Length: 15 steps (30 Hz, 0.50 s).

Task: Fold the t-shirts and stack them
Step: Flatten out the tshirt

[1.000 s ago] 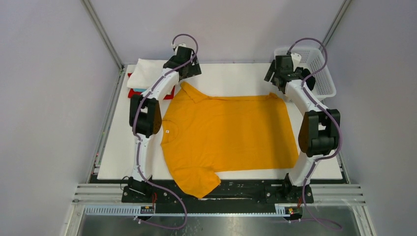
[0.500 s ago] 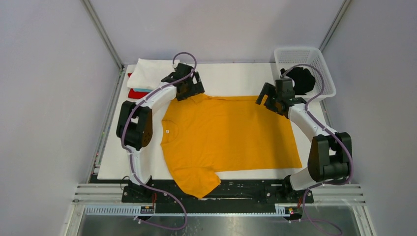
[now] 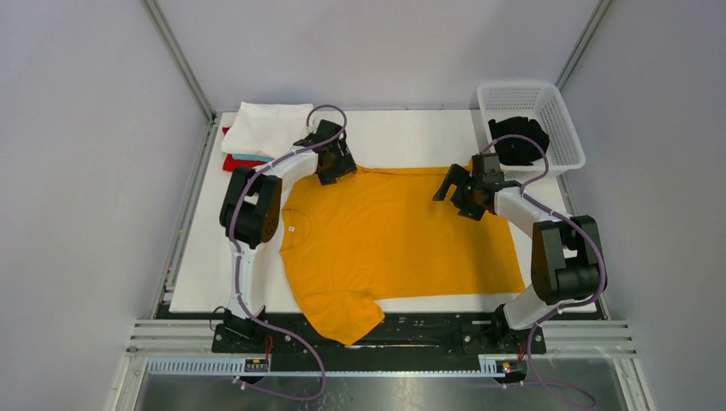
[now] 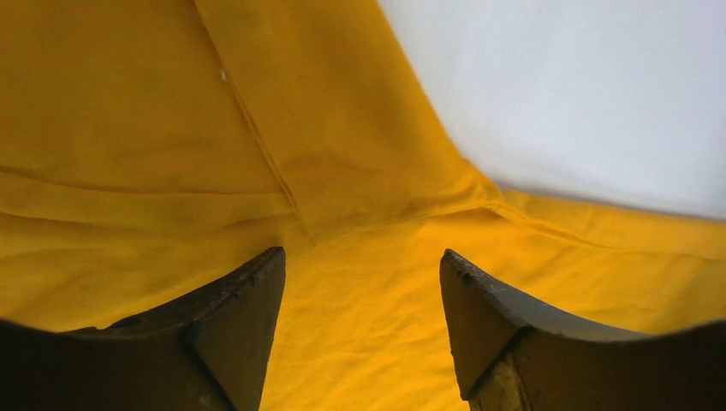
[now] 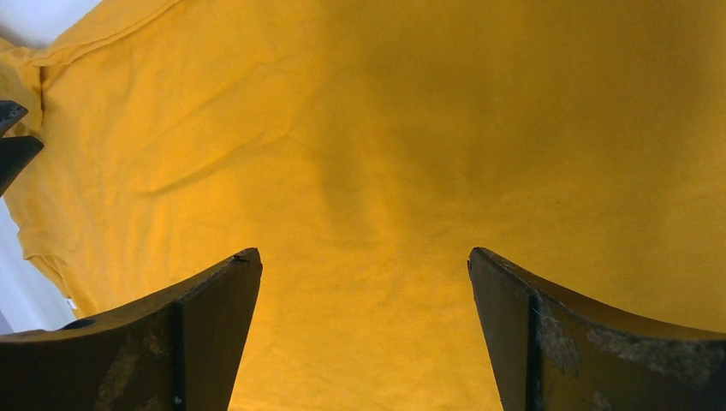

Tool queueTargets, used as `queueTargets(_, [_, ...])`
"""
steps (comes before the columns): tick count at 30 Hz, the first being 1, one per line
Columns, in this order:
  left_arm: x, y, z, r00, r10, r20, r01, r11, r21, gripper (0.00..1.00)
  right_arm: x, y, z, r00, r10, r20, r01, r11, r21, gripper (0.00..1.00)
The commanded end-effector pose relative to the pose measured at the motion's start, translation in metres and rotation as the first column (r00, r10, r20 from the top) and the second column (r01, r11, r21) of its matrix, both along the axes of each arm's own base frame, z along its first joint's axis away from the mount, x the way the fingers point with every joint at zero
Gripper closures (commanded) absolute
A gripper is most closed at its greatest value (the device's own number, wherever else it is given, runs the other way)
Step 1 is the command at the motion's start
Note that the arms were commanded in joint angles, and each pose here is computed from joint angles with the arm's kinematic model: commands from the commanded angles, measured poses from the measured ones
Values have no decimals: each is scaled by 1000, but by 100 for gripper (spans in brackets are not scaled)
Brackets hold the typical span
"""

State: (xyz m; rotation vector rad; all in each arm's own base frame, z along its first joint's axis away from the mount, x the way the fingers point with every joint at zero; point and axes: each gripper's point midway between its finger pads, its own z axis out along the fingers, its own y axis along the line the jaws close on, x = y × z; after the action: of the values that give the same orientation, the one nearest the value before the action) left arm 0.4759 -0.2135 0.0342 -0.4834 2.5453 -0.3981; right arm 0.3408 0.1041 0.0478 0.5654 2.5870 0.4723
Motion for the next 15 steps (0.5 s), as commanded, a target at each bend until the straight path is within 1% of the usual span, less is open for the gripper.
queueTargets(1, [20,-6,15,998,28,52,-26,999,-32,36,13,4,10,999,-1,46,0,1000,13,0])
queueTargets(4, [24,-7,15,998,34,57,-32,999,-36,43,13,4,9,999,-2,42,2,1000,7,1])
queueTargets(11, [40,-14,12,997,40,69,-37,998,-46,53,12,0,7,999,-8,31,9,1000,-11,0])
queueTargets(15, [50,-16,19,995,49,91,-44,998,-54,64,11,-1,6,1000,-11,28,11,1000,-18,1])
